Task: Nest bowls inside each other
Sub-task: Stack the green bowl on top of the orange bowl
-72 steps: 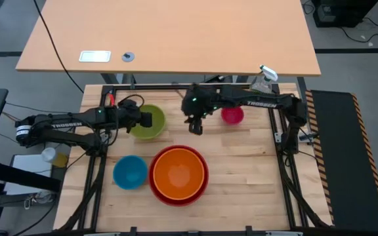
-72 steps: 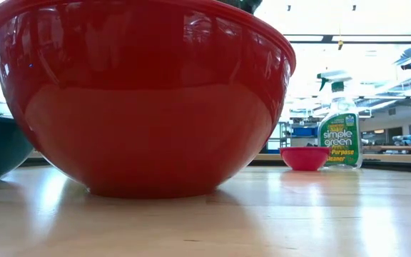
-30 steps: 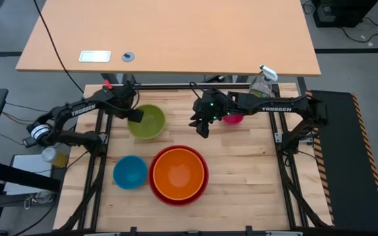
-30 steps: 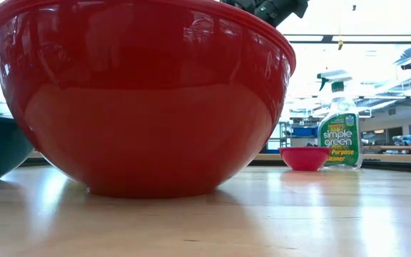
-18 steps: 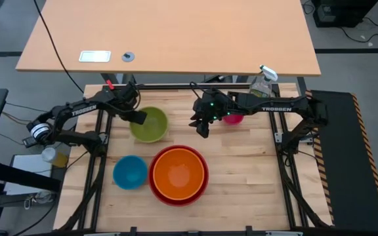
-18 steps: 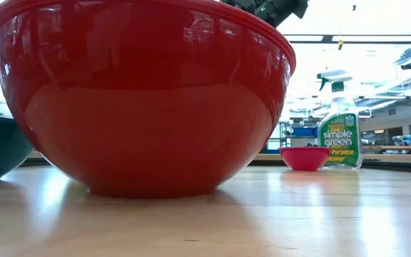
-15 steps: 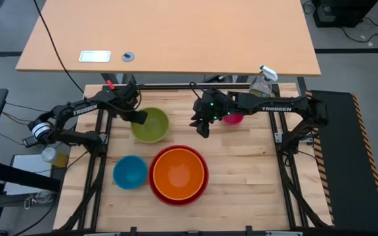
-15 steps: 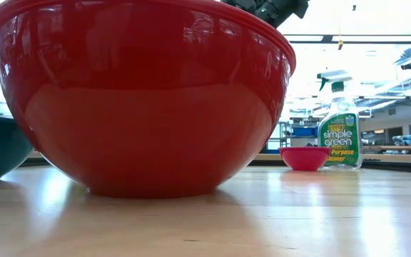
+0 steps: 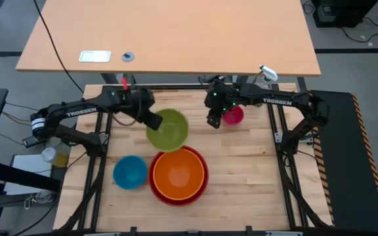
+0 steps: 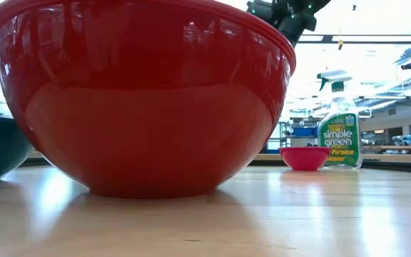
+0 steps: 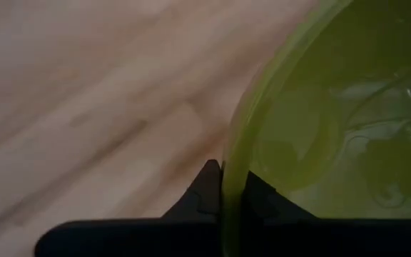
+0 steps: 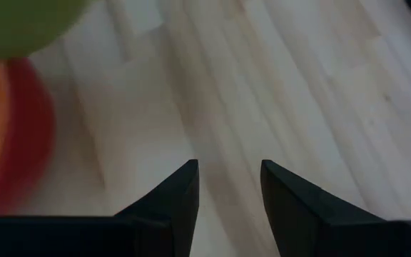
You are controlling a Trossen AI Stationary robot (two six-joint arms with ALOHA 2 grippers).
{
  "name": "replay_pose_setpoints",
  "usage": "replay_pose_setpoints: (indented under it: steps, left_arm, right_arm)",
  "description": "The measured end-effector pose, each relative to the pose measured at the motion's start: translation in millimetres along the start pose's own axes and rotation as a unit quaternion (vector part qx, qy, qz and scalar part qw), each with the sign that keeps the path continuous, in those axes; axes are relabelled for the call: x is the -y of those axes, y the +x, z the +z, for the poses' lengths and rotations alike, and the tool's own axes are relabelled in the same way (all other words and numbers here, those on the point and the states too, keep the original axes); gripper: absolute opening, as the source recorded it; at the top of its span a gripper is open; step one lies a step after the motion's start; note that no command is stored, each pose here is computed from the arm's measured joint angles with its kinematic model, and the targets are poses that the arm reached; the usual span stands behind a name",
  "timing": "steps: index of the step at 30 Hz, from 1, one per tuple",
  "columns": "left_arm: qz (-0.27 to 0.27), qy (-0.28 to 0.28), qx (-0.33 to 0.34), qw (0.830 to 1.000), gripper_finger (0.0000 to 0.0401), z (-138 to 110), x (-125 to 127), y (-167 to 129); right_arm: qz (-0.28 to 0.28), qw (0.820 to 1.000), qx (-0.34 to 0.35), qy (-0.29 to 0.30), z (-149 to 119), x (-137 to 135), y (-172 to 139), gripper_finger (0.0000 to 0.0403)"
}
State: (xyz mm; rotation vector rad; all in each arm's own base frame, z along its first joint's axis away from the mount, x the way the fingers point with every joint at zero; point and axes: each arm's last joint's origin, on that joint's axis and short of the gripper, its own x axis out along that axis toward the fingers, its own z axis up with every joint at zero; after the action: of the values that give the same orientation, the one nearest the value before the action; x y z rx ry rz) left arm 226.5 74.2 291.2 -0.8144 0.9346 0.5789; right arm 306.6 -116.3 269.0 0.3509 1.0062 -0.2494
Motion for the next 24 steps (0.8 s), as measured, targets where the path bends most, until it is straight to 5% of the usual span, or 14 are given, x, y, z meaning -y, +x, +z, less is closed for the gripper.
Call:
replay_pose_setpoints:
  steps: [13,24]
  left_arm:
    - [0.004,0.117,-0.077,0.990,0.0012,-32,108,47]
    - [0.133,0.233,-0.117,0.956,0.0019,-60,148,65]
  right_arm:
    - [-0.007,1.000,0.018,0.024,3,19,-2,0.0158]
    - [0.025,0.999,0.018,0.024,4,18,-3,0.0158]
